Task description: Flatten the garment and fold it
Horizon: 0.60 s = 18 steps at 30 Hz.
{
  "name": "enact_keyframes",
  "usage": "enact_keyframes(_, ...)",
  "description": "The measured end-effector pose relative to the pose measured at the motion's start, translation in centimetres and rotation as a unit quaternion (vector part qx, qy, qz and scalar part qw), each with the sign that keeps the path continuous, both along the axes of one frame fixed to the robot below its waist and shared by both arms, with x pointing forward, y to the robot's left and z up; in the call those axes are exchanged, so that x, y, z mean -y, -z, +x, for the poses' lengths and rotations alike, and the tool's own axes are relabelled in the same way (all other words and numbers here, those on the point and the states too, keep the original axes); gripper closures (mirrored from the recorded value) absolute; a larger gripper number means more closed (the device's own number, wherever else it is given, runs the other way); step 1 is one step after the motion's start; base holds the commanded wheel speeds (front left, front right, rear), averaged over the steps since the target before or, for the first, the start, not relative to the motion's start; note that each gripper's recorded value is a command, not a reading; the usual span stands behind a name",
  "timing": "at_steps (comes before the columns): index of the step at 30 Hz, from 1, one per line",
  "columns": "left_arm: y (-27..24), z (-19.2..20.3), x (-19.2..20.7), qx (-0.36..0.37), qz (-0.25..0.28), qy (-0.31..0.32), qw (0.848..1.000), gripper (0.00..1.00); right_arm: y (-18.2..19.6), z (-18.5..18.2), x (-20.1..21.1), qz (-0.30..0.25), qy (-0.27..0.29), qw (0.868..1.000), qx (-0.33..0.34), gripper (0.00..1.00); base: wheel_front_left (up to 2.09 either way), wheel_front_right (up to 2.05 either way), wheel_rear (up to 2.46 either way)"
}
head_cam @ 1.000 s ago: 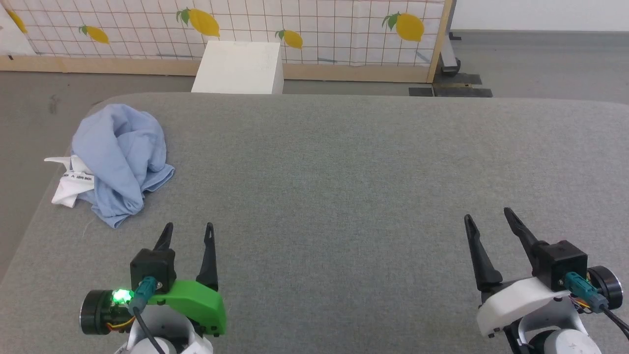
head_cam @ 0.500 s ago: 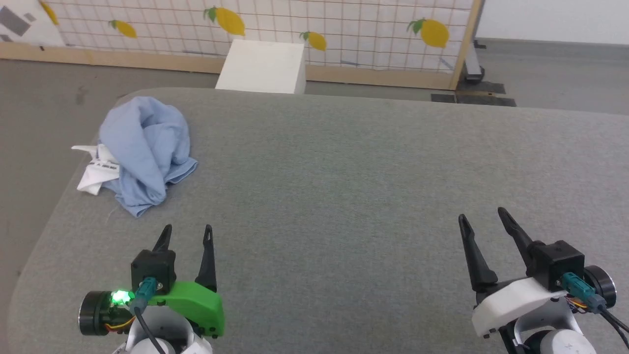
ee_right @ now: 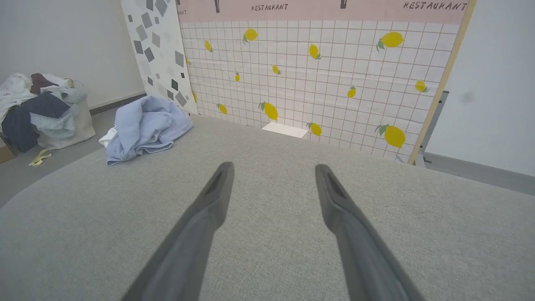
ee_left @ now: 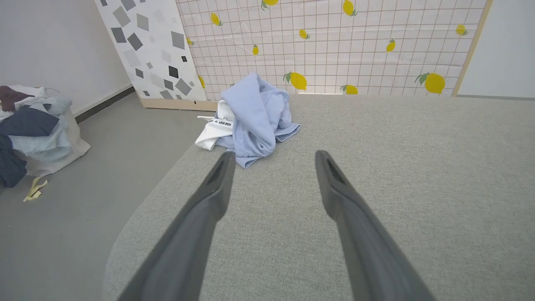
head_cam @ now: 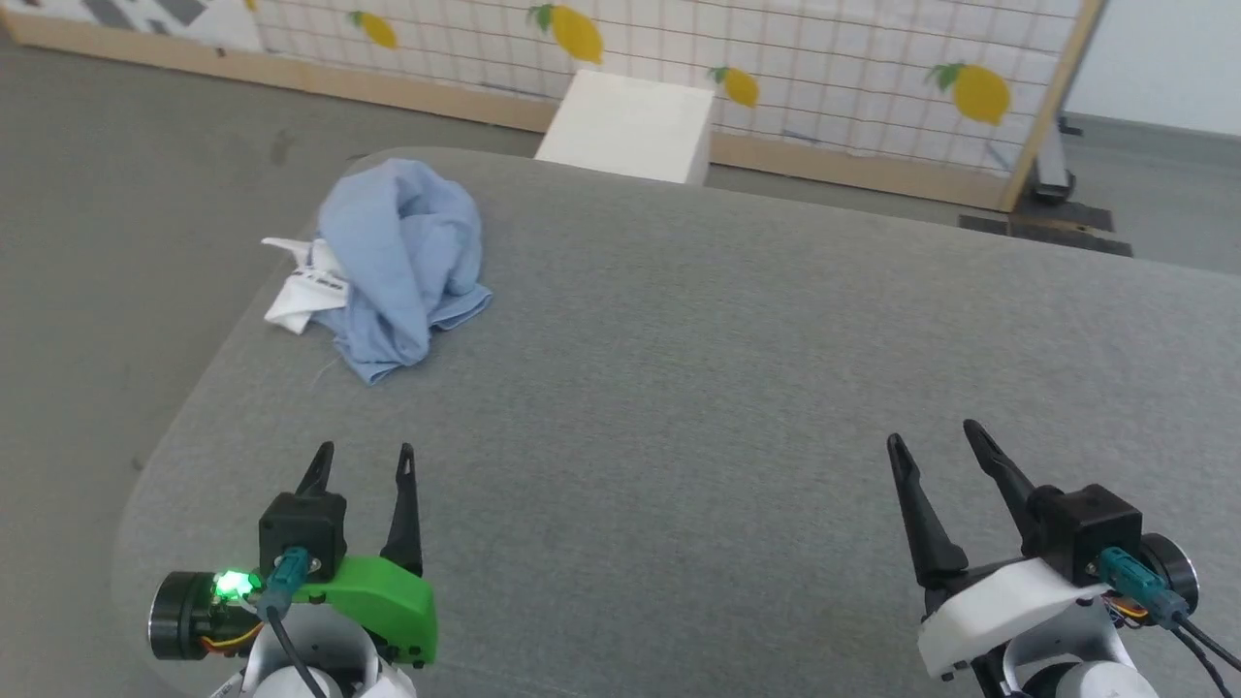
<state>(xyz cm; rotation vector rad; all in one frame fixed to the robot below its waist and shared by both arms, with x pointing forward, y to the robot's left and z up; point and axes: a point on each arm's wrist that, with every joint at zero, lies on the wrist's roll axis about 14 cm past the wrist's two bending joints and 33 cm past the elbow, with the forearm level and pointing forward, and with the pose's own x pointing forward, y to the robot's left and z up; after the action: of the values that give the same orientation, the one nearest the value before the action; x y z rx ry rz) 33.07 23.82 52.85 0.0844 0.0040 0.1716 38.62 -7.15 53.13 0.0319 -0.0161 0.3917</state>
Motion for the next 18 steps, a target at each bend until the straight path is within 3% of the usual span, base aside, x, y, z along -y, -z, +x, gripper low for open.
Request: enact_keyframes(18, 0.2, -4.4, -4.3, -0.002, 0.015, -0.075, 0.997, 0.00, 0.1, 0.0, -6.2, 0.020, -0.090, 0.996, -0.010, 0.00, 0.00, 0.00, 0.00)
